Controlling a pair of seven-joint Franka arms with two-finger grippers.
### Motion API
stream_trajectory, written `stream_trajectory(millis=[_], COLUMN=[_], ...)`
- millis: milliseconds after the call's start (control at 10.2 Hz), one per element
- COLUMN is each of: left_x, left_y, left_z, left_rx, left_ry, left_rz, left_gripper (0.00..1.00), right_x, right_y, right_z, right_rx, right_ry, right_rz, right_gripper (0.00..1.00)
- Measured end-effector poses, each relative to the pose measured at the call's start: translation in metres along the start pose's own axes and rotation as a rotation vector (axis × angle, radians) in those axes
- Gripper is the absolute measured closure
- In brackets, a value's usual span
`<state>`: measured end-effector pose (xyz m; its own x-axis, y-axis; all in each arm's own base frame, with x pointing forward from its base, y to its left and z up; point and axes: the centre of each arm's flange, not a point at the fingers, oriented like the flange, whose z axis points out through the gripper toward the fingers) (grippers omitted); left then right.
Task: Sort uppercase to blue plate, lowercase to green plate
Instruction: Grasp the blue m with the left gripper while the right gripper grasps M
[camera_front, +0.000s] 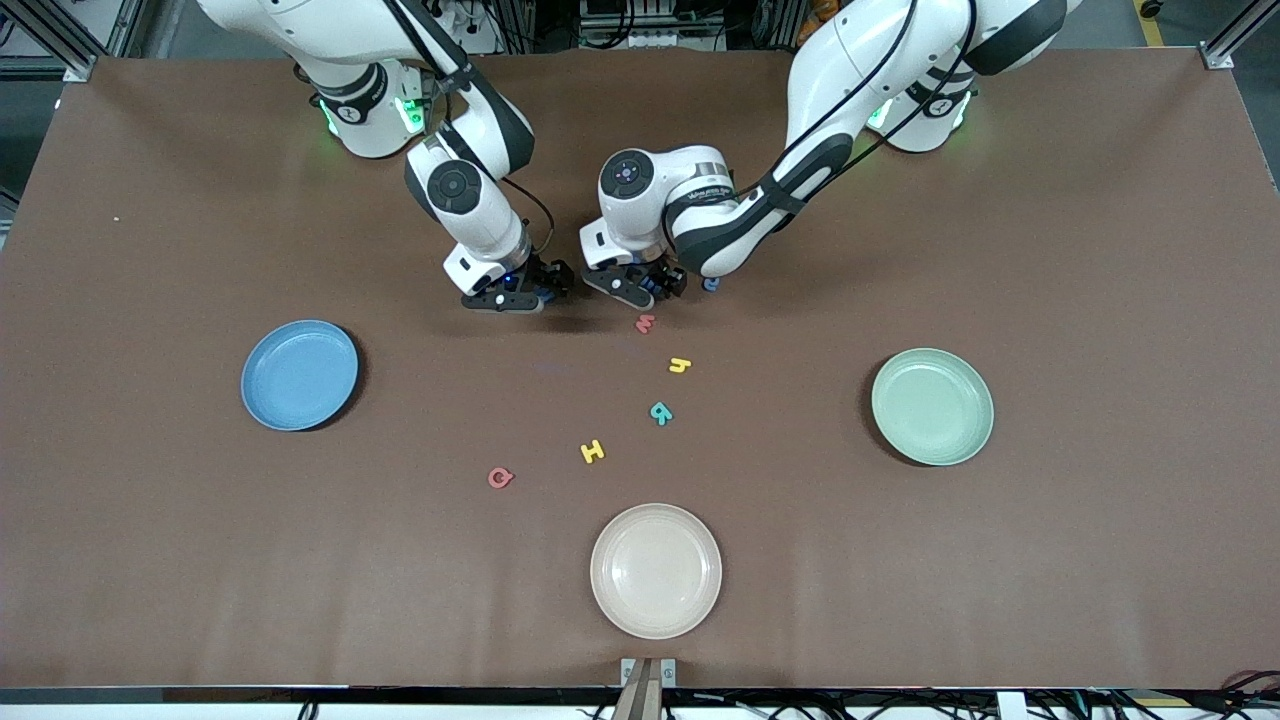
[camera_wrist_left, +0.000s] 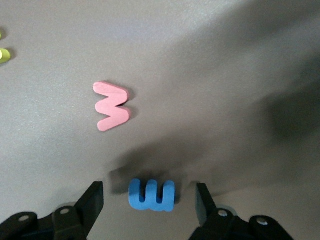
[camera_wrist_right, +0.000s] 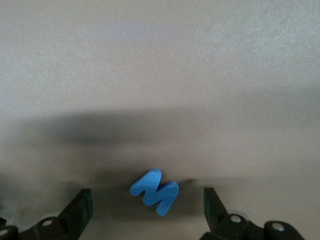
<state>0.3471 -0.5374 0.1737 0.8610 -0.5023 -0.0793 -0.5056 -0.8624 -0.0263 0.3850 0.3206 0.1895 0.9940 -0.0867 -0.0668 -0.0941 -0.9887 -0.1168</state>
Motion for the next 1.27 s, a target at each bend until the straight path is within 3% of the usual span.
stream_trajectory(millis=[294,588,686,784,980,1275], left_x=[0.0,0.0,0.0,0.001,0.007,0.033], left_y=[-0.003,-0.002,0.0,0.0,-0.006,-0.06], left_z=[0.005,0.004,0.003,0.003,-0.004,-0.053], left_rx=[0.005,0.003,-0.001,-0.001,0.003,0.028], left_ry=[-0.006,-0.003,0.001,0.001,0.015,0.055], left_rz=[-0.003,-0.001,0.0,0.0,-0.013,-0.114], left_gripper=[0.21,0.34,0.44,0.44,0.6,0.6], right_x=[-0.003,-0.003,-0.001,0.001,0.007,0.006], right_y=[0.004,0.004,0.003,0.0,-0.009,-0.01], right_z=[0.012,0.019,0.02,0.018,0.012,0.017], right_rx=[-0.017,-0.022,-0.025,-0.039,-0.06,-0.066], right_ry=[-0.028,-0.039,-0.046,-0.066,-0.096,-0.108], right_rz=[0.012,0.034,0.054,0.077,0.096,0.095], right_gripper=[0.03,0.08,0.13,0.13,0.13,0.15])
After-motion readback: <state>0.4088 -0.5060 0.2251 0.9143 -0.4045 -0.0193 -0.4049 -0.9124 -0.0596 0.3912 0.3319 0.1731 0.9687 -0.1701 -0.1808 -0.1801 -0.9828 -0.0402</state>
